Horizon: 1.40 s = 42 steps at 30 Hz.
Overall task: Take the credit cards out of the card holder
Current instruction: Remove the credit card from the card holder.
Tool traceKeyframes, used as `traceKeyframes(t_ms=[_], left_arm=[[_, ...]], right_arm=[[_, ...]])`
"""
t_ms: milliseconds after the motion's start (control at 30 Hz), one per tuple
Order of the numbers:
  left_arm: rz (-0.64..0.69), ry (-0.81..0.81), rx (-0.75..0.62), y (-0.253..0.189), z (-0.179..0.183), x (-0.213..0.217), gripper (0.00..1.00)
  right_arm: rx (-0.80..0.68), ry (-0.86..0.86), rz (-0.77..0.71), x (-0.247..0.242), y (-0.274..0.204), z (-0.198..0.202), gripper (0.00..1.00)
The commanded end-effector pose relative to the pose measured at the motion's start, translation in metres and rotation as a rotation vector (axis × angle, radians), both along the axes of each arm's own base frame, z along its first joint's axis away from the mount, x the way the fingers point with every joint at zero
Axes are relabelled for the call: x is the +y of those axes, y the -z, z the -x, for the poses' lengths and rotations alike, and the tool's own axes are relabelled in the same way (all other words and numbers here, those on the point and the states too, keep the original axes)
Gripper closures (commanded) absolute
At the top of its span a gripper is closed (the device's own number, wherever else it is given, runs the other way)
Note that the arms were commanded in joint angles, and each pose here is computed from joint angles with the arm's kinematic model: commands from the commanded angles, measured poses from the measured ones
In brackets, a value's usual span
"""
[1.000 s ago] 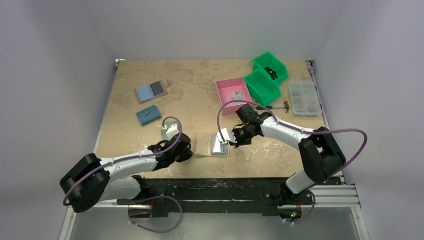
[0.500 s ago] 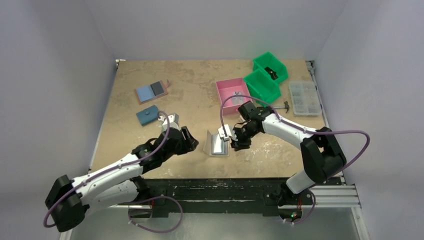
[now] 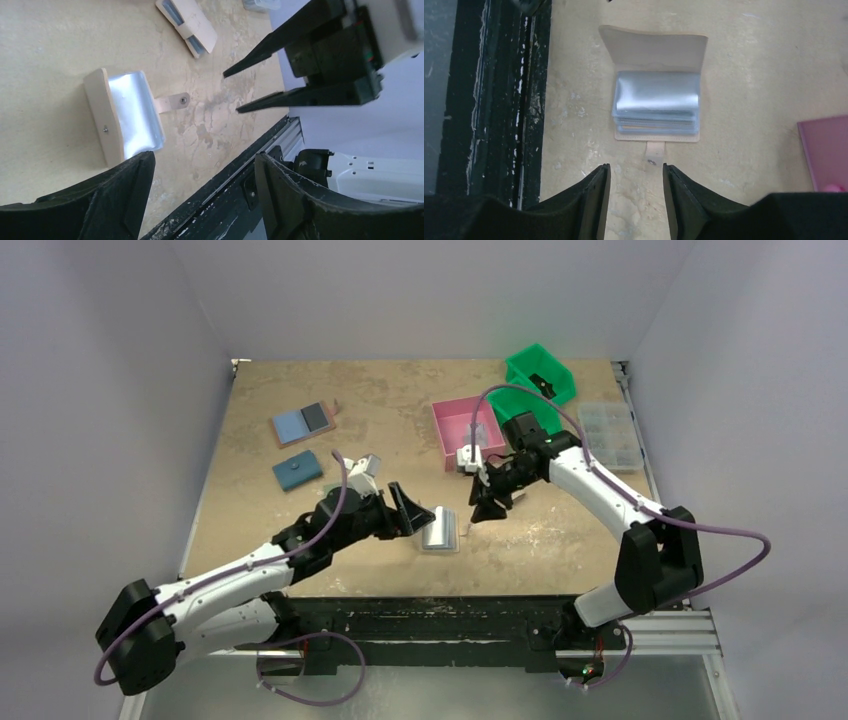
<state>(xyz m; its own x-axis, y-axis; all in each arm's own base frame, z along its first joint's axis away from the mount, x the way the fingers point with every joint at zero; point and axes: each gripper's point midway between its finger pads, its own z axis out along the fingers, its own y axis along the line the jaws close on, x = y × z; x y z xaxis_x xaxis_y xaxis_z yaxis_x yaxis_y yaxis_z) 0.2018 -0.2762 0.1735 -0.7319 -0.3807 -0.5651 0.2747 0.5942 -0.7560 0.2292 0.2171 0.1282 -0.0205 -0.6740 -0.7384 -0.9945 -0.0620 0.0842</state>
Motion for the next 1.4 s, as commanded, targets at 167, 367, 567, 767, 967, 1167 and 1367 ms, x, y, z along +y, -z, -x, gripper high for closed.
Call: traceKeyframes(t_ms=[167,367,567,767,967,1167,1367], left_arm=[[-0.074,0.019,0.053,0.007,-0.012,-0.046,0.28],[-0.416,-0.113,0.187,0.073,-0.026,-0.044,0.3],[-0.568,-0.185,0.207,0.103,-0.034,-0.03,0.33],[-0.614,-0.159,0.213,0.119,-0.035,-0.032,0.33],[-0.583,-0.106,0.221,0.124,-0.031,-0.044,0.31],[-0.543,-0.068,0.223,0.125,-0.027,-0.048,0.3],[-0.54,-0.065,0.229,0.13,-0.026,-0.047,0.29]], right_arm=[[0.197,0.286,-0.107,-0.022,-0.01,-0.02,0.65],[0.238,0.327,-0.083,-0.027,0.002,-0.025,0.7],[0.221,0.353,-0.06,-0.031,0.008,-0.028,0.7],[0.227,0.356,-0.051,-0.032,0.012,-0.028,0.7],[0.228,0.357,-0.047,-0.032,0.013,-0.028,0.7],[0.237,0.357,-0.041,-0.033,0.016,-0.027,0.7],[0.245,0.351,-0.045,-0.031,0.018,-0.025,0.7]])
